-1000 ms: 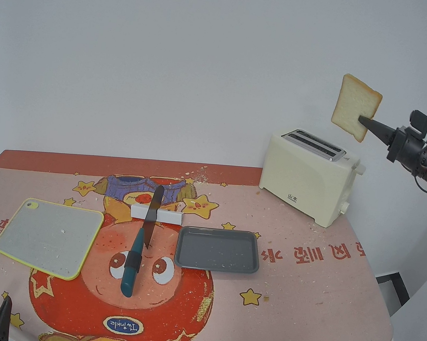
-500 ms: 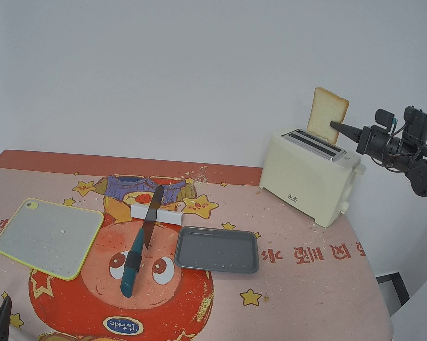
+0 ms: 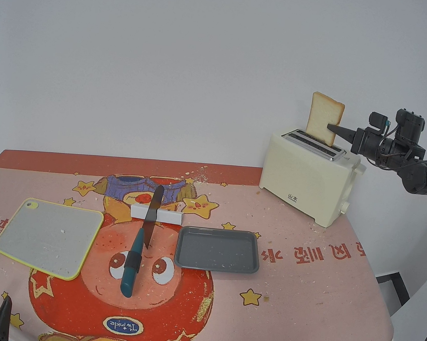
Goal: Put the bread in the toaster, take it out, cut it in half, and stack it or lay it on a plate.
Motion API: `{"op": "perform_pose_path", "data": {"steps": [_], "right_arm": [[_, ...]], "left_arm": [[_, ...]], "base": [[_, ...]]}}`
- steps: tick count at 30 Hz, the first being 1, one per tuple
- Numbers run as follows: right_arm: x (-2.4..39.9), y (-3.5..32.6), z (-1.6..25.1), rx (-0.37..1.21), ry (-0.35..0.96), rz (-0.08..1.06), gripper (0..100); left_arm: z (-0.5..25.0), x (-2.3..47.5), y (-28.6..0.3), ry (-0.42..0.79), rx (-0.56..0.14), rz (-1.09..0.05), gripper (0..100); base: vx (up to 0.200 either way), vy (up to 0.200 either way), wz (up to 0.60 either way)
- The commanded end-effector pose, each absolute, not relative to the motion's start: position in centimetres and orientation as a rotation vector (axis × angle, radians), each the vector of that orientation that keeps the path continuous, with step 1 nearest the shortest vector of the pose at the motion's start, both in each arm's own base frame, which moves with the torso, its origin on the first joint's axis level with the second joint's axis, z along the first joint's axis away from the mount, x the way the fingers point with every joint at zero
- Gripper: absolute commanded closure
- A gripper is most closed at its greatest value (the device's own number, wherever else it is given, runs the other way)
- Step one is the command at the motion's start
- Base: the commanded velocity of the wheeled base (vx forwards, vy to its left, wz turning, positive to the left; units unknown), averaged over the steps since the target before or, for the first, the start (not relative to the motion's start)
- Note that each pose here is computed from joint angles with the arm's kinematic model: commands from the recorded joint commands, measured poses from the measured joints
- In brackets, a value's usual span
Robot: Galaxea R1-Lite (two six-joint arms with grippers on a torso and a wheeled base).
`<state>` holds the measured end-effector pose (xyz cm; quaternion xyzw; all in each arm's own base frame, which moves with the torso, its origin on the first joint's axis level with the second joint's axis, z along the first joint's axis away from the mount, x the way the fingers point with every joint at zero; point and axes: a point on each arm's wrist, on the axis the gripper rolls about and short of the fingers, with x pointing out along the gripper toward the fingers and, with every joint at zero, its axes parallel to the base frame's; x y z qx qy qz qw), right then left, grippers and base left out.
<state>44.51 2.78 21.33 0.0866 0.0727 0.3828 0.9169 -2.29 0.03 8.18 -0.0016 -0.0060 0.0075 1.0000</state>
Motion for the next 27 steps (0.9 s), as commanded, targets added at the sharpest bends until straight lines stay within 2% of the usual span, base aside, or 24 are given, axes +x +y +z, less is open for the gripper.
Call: {"op": "perform_pose_path", "data": {"steps": [1,14,27], "right_arm": [[45.1,2.7,20.3,0.186,0.168,0.775,100],[46.5,2.3,18.4,0.194,0.193,0.731,100],[46.0,2.8,18.4,0.194,0.201,0.746,100]], "left_arm": [[7.7,-2.3,0.0,-0.011,-0.003,0.015,0],[7.7,-2.3,0.0,-0.011,-0.005,0.015,0],[7.7,-2.3,0.0,-0.011,-0.005,0.015,0]], "base": [[0.000,0.000,0.00],[0.000,0.000,0.00],[0.000,0.000,0.00]]}}
